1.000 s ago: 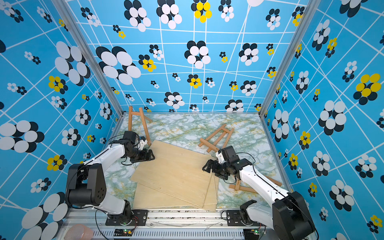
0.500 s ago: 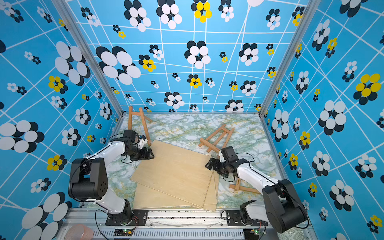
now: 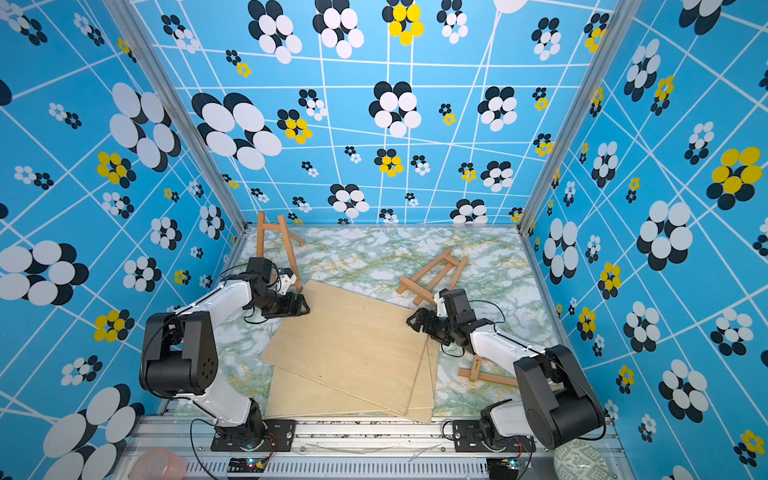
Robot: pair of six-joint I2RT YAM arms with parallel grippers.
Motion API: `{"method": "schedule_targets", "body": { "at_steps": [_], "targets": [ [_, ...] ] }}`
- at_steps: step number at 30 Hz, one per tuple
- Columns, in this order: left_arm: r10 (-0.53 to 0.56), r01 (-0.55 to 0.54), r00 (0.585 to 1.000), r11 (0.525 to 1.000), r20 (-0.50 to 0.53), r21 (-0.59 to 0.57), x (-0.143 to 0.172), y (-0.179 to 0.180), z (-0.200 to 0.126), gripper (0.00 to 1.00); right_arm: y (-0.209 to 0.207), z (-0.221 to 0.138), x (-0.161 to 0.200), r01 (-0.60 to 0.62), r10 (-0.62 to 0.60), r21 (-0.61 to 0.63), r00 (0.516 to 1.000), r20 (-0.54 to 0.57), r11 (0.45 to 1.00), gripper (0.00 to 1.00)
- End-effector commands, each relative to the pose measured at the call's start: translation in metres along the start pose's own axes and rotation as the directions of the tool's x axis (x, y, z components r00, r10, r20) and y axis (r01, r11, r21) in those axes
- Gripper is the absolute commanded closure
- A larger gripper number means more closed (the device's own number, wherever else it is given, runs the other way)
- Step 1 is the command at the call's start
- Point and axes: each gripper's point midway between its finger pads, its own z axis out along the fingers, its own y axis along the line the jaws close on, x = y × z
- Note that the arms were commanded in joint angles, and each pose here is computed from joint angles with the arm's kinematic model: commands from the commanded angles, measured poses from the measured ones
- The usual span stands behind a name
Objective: Assemble the easel
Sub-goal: Pick up the drawing board.
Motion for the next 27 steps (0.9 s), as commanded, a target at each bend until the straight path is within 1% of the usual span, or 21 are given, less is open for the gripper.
{"method": "schedule_targets", "body": {
  "at_steps": [1, 4, 10, 15, 19, 22, 25, 27],
  "targets": [
    [-0.011, 0.004, 0.997, 0.996, -0.072, -0.095, 0.022, 0.023, 0.008, 0.15, -0.020, 0.007, 0.014, -0.019, 0.020, 0.039, 0.999, -0.040, 0.999, 0.08],
    [-0.006, 0.003, 1.000, 0.993, -0.029, -0.119, 0.015, 0.026, 0.000, 0.15, -0.021, 0.008, 0.015, -0.018, 0.020, 0.039, 0.999, -0.043, 0.999, 0.07],
    [-0.014, 0.010, 1.000, 0.991, -0.024, -0.132, 0.015, 0.029, 0.002, 0.15, -0.021, 0.013, 0.015, -0.024, 0.025, 0.029, 0.998, -0.056, 0.999, 0.07],
    [-0.010, 0.009, 1.000, 0.997, -0.021, -0.080, 0.013, 0.020, 0.004, 0.15, -0.019, 0.013, 0.014, -0.023, 0.024, 0.023, 0.998, -0.058, 0.999, 0.07],
    [-0.008, 0.008, 1.000, 1.000, -0.027, 0.007, 0.014, 0.004, 0.010, 0.15, -0.017, 0.017, 0.016, -0.022, 0.022, 0.002, 0.997, -0.069, 1.000, 0.07],
    [-0.001, 0.004, 0.999, 0.998, -0.042, 0.060, 0.015, -0.008, 0.016, 0.16, -0.006, 0.017, 0.014, -0.017, 0.013, -0.066, 0.998, -0.064, 0.998, 0.08],
    [0.010, -0.005, 0.999, 0.996, -0.053, 0.089, 0.018, -0.016, 0.020, 0.16, 0.008, 0.012, 0.012, -0.002, -0.003, -0.140, 0.999, -0.038, 0.990, 0.08],
    [0.010, -0.004, 0.998, 0.994, -0.058, 0.106, 0.018, -0.020, 0.022, 0.16, 0.015, 0.008, 0.010, 0.013, -0.018, -0.169, 0.999, -0.027, 0.986, 0.09]
  ]
}}
